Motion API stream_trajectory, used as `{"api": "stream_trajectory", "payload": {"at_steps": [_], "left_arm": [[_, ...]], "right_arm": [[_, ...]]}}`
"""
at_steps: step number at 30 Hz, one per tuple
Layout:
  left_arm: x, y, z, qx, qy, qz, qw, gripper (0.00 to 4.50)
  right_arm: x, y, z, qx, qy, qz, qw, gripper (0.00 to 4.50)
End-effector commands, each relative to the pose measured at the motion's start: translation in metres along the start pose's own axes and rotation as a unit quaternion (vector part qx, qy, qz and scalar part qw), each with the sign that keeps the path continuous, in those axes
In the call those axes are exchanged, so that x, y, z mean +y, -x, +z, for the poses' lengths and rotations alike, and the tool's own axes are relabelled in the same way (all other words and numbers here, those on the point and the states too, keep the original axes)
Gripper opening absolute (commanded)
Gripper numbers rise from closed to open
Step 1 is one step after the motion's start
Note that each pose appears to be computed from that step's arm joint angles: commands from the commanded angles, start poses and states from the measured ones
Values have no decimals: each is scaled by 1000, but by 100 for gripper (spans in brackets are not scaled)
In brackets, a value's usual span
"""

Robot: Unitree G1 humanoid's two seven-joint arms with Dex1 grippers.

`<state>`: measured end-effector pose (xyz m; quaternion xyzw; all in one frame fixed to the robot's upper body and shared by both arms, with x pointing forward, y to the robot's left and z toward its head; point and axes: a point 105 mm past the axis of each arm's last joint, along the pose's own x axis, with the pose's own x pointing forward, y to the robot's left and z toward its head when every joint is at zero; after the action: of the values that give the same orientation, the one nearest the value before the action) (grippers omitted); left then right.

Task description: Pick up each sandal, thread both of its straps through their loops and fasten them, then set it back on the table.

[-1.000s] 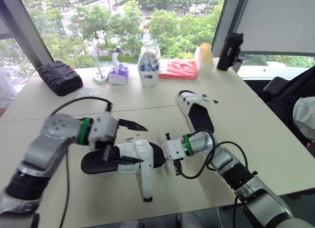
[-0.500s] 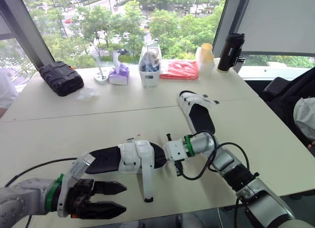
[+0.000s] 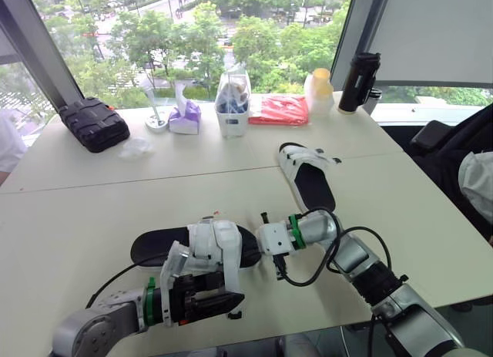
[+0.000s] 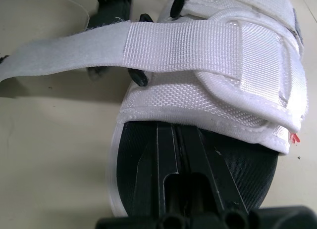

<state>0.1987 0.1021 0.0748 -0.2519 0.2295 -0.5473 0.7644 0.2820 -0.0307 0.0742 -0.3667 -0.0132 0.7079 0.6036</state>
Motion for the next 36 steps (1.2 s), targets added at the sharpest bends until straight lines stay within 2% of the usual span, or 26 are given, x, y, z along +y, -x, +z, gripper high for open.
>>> {"api": "stream_trajectory", "payload": {"at_steps": [1, 9, 10, 12, 19, 25, 32, 36], "left_arm": [[2, -2, 5, -6, -9, 4, 1000, 436], [5, -6, 5, -2, -7, -3, 1000, 436], [5, -7, 5, -2, -5, -6, 1000, 414], [5, -9, 5, 1, -2, -10, 1000, 356], [0, -12, 0, 21, 9, -26, 999, 5], [-9, -12, 4, 31, 20, -49, 998, 5], [-23, 6, 49, -11, 41, -94, 995, 5], [-16, 6, 73, -20, 28, -87, 996, 5]], "right_arm": [[38, -13, -22, 41, -36, 77, 996, 0], [38, -12, -24, 45, -40, 71, 996, 0], [38, -12, -24, 45, -40, 71, 996, 0], [37, -12, -24, 45, -39, 70, 996, 0], [35, -13, -24, 45, -41, 65, 996, 0], [33, -11, -24, 47, -39, 64, 996, 0], [35, -11, -25, 49, -37, 66, 996, 0], [35, -13, -25, 47, -34, 68, 996, 0]]}}
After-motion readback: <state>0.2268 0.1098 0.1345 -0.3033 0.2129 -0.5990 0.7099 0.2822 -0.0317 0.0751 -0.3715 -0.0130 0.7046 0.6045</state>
